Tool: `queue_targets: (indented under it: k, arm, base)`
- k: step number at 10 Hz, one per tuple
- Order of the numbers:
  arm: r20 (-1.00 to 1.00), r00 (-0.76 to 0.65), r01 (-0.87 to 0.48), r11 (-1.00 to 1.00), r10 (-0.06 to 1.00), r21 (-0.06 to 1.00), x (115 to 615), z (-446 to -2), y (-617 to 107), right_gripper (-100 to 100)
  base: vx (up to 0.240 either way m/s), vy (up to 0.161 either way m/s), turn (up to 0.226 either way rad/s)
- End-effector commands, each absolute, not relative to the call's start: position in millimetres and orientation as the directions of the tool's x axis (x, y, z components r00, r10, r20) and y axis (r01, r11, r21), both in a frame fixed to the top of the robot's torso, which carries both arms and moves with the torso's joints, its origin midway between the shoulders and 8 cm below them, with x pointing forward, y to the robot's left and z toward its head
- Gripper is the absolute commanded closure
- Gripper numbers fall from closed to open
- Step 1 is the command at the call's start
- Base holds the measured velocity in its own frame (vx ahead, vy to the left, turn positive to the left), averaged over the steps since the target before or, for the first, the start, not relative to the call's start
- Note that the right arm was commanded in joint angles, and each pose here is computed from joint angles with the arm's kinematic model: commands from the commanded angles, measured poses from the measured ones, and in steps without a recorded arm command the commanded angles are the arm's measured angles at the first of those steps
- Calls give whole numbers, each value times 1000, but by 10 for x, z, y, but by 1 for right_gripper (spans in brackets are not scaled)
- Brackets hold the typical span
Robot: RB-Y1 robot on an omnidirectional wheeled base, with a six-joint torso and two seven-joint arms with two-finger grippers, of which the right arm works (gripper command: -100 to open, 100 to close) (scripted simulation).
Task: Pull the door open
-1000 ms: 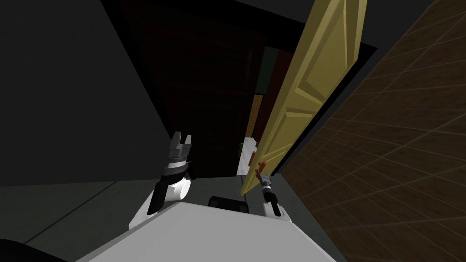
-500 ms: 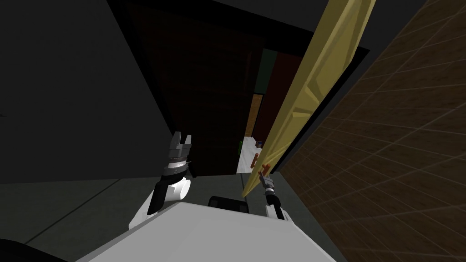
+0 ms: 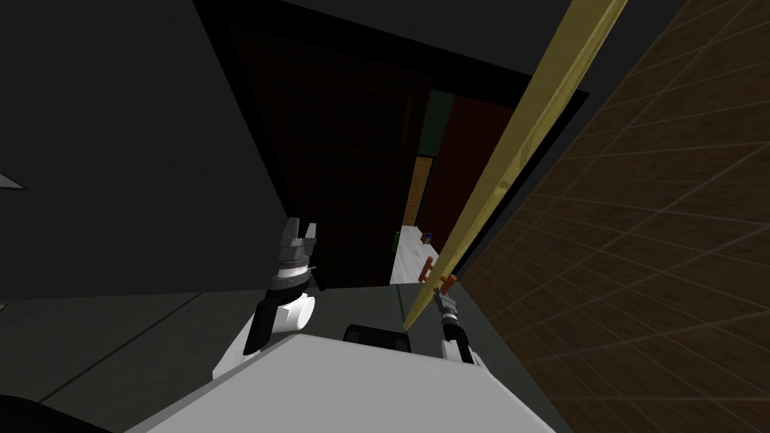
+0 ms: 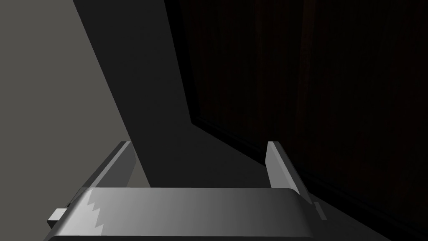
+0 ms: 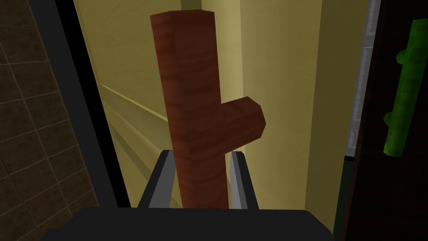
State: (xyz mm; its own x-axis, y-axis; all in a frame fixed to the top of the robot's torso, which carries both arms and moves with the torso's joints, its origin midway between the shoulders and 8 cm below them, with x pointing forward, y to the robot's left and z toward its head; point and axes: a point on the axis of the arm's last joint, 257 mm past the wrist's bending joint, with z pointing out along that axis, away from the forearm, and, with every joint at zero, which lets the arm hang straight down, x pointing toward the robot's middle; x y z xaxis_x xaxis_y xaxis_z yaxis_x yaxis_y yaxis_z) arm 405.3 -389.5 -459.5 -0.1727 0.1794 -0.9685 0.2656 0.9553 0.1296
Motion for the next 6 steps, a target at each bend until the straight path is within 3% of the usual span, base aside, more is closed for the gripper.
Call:
queue_targets:
  k: [1,6]
  arm:
    - [-961,-192,306,943,198,133,3947,-4669,-4062,100]
    - [-944,-195,388,905,265,174,3813,-4767,-4292,100]
  base:
    - [-73,-10,4]
    - [-49,-9,9]
